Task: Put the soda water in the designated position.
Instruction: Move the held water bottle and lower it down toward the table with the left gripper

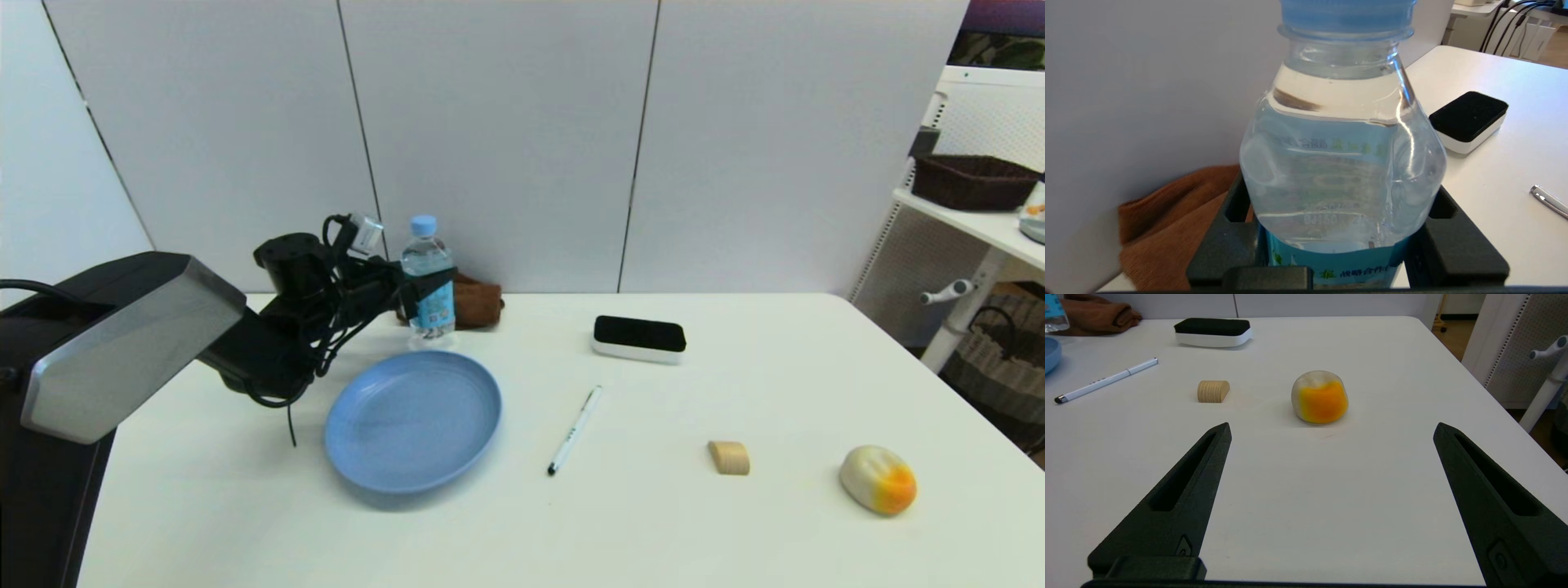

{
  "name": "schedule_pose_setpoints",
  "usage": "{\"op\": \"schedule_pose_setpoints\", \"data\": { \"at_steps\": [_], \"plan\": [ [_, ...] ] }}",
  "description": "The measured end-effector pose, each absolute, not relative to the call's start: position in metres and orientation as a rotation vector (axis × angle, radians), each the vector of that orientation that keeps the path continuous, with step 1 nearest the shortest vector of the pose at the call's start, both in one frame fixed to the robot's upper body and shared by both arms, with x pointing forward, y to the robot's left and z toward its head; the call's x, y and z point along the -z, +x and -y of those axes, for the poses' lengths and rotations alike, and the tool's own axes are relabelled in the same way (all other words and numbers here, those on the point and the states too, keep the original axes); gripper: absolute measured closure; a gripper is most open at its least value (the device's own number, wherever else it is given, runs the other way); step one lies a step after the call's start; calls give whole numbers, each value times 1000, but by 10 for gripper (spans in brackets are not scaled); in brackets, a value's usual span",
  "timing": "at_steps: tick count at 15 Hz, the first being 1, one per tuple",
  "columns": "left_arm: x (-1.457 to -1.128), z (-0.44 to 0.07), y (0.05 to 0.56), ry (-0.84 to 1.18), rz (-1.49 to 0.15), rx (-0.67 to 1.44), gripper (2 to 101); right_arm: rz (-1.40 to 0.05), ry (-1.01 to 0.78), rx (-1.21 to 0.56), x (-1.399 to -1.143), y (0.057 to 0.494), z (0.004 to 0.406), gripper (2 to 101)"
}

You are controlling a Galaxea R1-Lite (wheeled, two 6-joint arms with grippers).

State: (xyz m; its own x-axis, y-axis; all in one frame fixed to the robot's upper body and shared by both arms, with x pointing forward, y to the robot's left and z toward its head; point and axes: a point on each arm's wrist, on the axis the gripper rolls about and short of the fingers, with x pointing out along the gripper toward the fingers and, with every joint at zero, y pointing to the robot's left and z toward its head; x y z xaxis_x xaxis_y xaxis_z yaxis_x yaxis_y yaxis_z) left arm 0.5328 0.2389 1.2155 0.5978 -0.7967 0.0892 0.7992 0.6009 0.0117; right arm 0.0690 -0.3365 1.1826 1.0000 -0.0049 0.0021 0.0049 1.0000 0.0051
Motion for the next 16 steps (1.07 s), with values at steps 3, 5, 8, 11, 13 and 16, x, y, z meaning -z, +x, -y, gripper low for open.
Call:
{"op": "schedule_pose_setpoints", "data": {
  "at_steps": [3, 5, 8, 11, 13, 16],
  "plan": [
    [-1216, -235, 532, -21, 126, 935, 543, 3, 5, 5, -1183, 69, 337, 43],
    [-1211, -234, 530, -24, 113, 939, 543, 3, 5, 5, -1183, 69, 337, 43],
    [-1205, -232, 527, -23, 99, 943, 543, 3, 5, 5, -1183, 69, 337, 43],
    [-1201, -232, 527, -24, 88, 944, 543, 3, 5, 5, -1183, 69, 337, 43],
    [-1200, -231, 528, -34, 85, 944, 543, 3, 6, 5, -1183, 69, 337, 43],
    [-1199, -231, 530, -33, 86, 944, 543, 3, 5, 5, -1183, 69, 337, 43]
  ]
}}
